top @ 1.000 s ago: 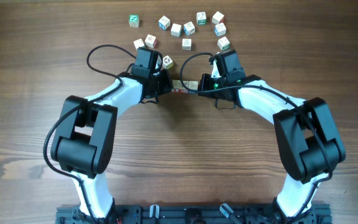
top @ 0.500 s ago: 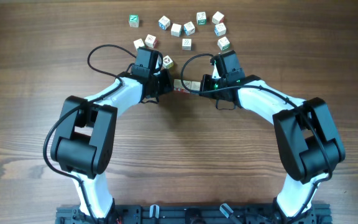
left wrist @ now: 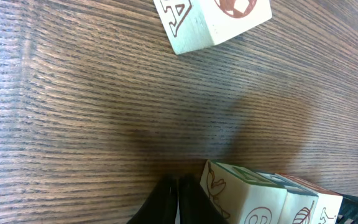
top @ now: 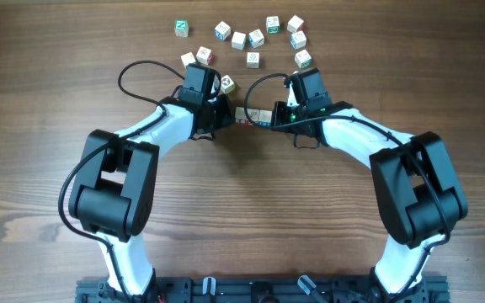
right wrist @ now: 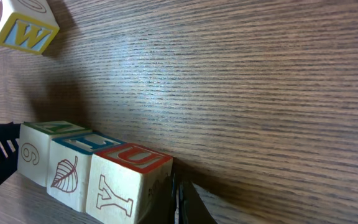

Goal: Form a horizontal line

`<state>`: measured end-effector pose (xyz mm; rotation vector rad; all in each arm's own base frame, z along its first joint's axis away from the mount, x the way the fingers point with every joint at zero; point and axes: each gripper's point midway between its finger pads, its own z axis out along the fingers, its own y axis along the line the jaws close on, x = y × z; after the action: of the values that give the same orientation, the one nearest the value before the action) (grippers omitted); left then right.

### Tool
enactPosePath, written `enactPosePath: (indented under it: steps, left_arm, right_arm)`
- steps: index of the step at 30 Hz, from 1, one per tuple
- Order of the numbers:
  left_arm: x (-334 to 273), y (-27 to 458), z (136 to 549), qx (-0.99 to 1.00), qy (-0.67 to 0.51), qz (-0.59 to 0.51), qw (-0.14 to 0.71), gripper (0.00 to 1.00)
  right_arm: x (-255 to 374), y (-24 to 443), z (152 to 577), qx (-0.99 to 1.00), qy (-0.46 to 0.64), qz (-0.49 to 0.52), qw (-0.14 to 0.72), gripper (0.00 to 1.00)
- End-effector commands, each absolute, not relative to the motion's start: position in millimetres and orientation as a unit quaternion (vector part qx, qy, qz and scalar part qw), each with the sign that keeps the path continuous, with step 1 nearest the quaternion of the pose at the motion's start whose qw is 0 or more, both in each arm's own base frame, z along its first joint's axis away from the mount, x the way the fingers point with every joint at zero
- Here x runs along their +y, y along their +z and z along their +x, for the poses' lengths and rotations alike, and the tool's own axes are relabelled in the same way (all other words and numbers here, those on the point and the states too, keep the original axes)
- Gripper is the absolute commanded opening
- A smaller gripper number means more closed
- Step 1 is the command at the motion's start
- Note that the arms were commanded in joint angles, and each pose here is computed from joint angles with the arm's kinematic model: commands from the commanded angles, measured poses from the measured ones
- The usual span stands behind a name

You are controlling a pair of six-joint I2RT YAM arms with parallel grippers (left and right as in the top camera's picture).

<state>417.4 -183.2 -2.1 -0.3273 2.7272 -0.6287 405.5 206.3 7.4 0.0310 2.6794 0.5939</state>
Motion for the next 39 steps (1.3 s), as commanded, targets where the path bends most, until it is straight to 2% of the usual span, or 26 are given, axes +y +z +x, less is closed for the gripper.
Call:
enactPosePath:
  steps: [1, 39]
  left_arm:
    - [-164.2, -38.5, 392.6, 0.972, -0.161, -0.122, 0.122, 0.08]
    - [-170.0, -38.9, 384.6, 0.972, -0.176, -0.119, 0.102, 0.04]
  right_arm:
    - [217.2, 22.6, 408.8, 0.948, 0.23, -0.033, 0.219, 0.05]
    - [223.1, 27.5, 410.5, 0.94, 0.243, -0.07, 0.23, 0.05]
